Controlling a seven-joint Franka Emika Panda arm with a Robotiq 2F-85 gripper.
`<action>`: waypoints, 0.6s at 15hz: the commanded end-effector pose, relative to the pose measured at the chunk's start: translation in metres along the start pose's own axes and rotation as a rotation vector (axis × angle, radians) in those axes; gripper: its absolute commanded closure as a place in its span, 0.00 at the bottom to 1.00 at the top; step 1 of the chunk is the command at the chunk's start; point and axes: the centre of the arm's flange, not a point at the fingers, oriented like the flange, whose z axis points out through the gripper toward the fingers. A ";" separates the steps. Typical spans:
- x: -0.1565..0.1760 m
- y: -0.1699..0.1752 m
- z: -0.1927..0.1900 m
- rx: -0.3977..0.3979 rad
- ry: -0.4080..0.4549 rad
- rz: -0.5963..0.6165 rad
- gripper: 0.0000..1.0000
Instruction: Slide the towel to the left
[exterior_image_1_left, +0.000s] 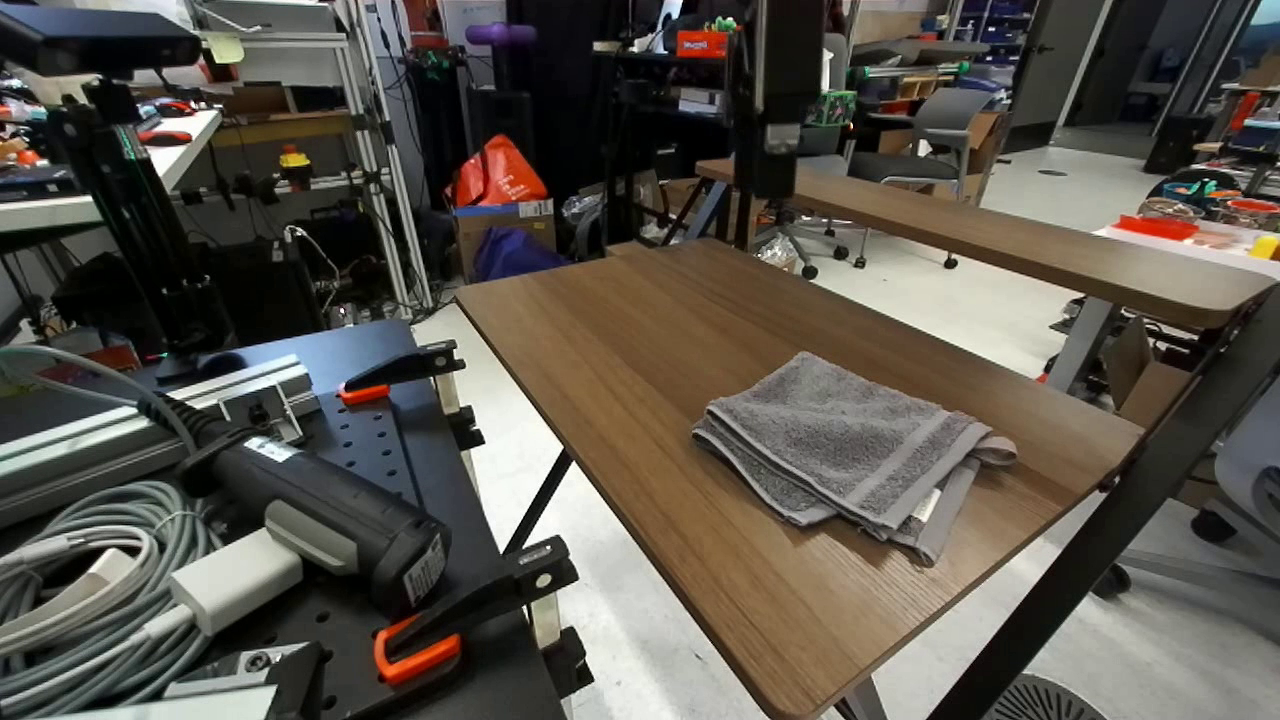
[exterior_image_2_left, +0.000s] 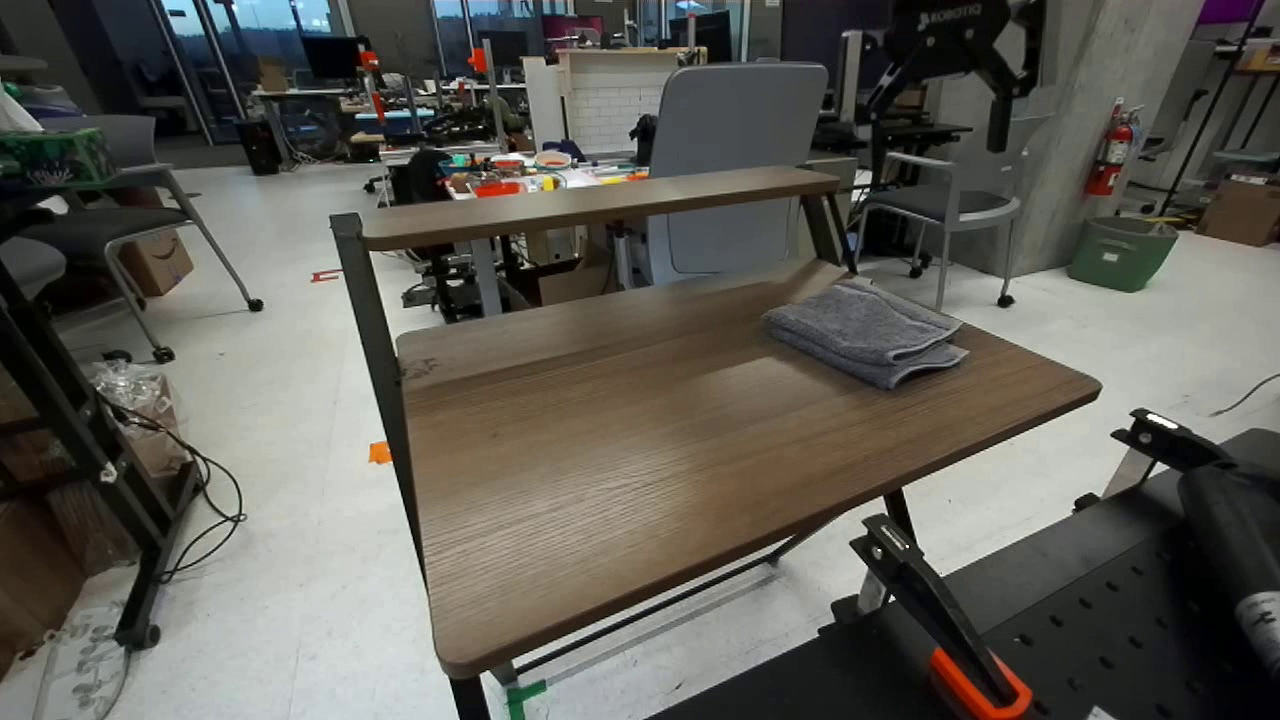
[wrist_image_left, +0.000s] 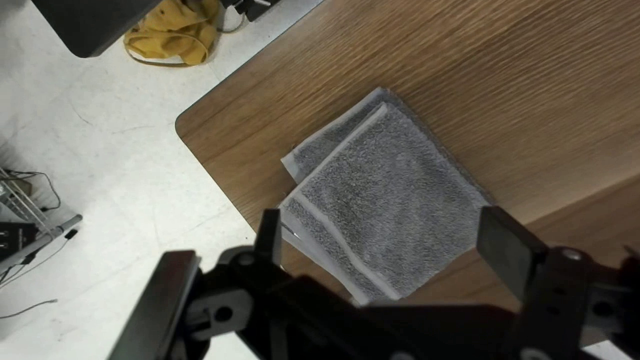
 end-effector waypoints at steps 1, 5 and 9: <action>0.034 -0.007 0.039 -0.006 -0.008 0.026 0.00; 0.046 -0.006 0.078 0.039 0.013 0.054 0.00; 0.062 -0.004 0.108 0.089 0.030 0.106 0.00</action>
